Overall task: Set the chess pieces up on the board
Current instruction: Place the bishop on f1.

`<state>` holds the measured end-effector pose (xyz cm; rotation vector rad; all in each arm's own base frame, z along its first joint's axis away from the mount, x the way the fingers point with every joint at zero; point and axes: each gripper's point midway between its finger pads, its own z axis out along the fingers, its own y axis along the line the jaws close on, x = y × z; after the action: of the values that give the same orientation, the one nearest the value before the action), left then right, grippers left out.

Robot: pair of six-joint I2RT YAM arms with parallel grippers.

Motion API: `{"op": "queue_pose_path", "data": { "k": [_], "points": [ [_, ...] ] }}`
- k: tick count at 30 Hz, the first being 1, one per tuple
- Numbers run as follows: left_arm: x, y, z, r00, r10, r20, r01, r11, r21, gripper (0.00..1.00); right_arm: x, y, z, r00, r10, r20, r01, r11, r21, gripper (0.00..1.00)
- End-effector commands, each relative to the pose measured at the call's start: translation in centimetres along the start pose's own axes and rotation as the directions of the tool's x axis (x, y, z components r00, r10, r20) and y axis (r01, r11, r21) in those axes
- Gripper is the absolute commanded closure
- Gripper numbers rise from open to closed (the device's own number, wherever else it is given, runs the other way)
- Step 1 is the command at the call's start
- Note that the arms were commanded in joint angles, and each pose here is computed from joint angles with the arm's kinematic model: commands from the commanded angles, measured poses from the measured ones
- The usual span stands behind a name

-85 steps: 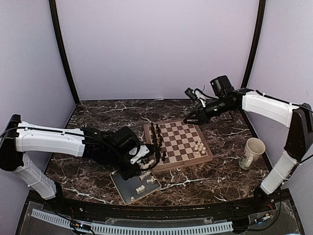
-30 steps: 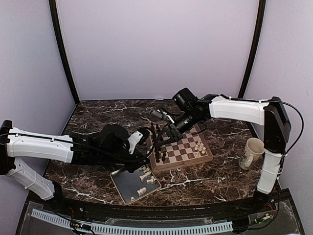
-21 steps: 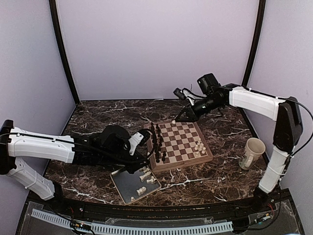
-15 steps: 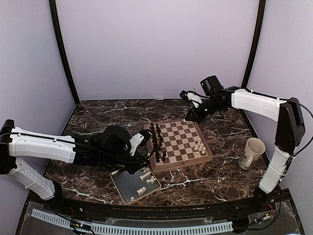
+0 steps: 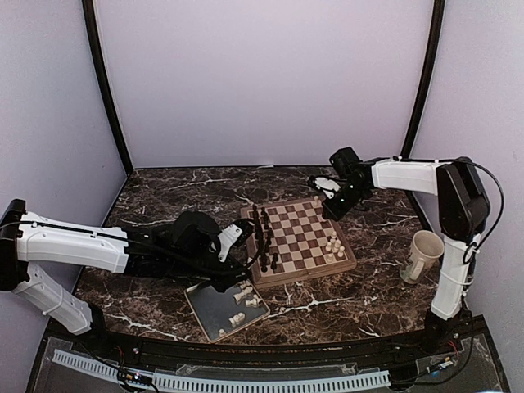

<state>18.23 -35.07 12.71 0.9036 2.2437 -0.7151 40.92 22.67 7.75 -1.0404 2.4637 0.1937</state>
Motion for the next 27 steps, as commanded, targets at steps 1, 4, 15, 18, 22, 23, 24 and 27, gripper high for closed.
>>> {"op": "queue_pose_path", "data": {
  "k": [1,4,15,18,22,23,24,27],
  "points": [
    [-0.7,-0.3,-0.2,1.0,0.0,0.006,0.0,1.0,0.01,0.98,-0.8,-1.8,0.0,0.999,0.038,0.017,-0.039,0.999,0.033,0.94],
    [-0.6,-0.3,-0.1,1.0,0.0,0.004,0.0,1.0,0.011,0.98,-0.8,-2.1,0.3,0.999,0.047,0.022,-0.047,0.999,0.025,0.93],
    [-0.4,-0.3,0.2,1.0,0.001,-0.002,-0.001,1.0,0.017,0.98,-1.0,-1.5,1.4,0.998,0.053,0.017,-0.053,0.998,-0.031,0.92],
    [-0.3,-0.3,0.2,1.0,-0.001,-0.001,0.002,1.0,0.018,0.98,-0.9,-1.3,1.4,0.999,0.049,0.014,-0.049,0.998,-0.039,0.9],
    [-0.3,-0.3,0.2,1.0,-0.003,-0.001,0.003,1.0,0.02,0.98,-0.8,-1.3,1.4,0.999,0.049,0.012,-0.048,0.998,-0.041,0.84],
    [-0.3,-0.3,0.3,1.0,-0.002,-0.001,0.002,1.0,0.02,0.98,-0.8,-1.3,1.4,0.999,0.051,0.011,-0.05,0.998,-0.039,0.8],
    [-0.2,-0.3,0.3,1.0,-0.002,-0.002,0.002,1.0,0.021,0.98,-0.8,-1.4,1.3,0.999,0.052,0.012,-0.051,0.998,-0.037,0.76],
    [-0.3,-0.4,0.3,1.0,-0.001,-0.002,0.001,1.0,0.023,0.98,-1.4,-1.6,0.4,0.998,0.051,0.03,-0.05,0.998,-0.026,0.69]
  ]
}}
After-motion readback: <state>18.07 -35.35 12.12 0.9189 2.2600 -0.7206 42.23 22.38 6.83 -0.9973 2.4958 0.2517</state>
